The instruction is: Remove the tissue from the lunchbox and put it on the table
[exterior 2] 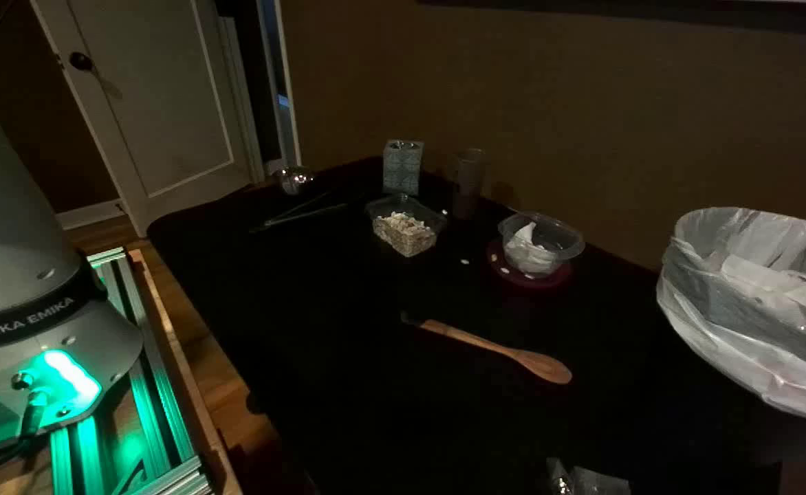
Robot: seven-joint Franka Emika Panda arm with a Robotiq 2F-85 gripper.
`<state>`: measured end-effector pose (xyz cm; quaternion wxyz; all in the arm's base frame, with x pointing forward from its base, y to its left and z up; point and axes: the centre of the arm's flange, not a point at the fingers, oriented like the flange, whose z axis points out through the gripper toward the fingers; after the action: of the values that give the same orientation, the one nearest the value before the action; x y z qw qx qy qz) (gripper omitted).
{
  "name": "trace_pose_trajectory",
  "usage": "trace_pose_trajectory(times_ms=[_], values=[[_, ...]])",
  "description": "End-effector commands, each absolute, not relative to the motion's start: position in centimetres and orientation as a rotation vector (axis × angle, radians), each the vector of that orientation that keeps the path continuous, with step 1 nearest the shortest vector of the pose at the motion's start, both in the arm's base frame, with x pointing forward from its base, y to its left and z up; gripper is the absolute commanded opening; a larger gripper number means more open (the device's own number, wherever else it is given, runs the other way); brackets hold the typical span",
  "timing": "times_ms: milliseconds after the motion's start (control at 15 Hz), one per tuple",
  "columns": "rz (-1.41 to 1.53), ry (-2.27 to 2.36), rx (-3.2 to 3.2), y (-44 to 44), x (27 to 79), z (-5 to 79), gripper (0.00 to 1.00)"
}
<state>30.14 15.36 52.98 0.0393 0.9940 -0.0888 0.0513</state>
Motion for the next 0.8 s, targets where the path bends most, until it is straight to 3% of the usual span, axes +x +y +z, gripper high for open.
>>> trace_pose_trajectory(times_ms=[0,333,733], values=[[0.157,-0.272,3.047,15.4,30.1,53.0,1.00],[0.157,-0.272,3.047,15.4,30.1,53.0,1.00],[0.205,-0.658,2.994,7.8,37.2,54.2,1.00]])
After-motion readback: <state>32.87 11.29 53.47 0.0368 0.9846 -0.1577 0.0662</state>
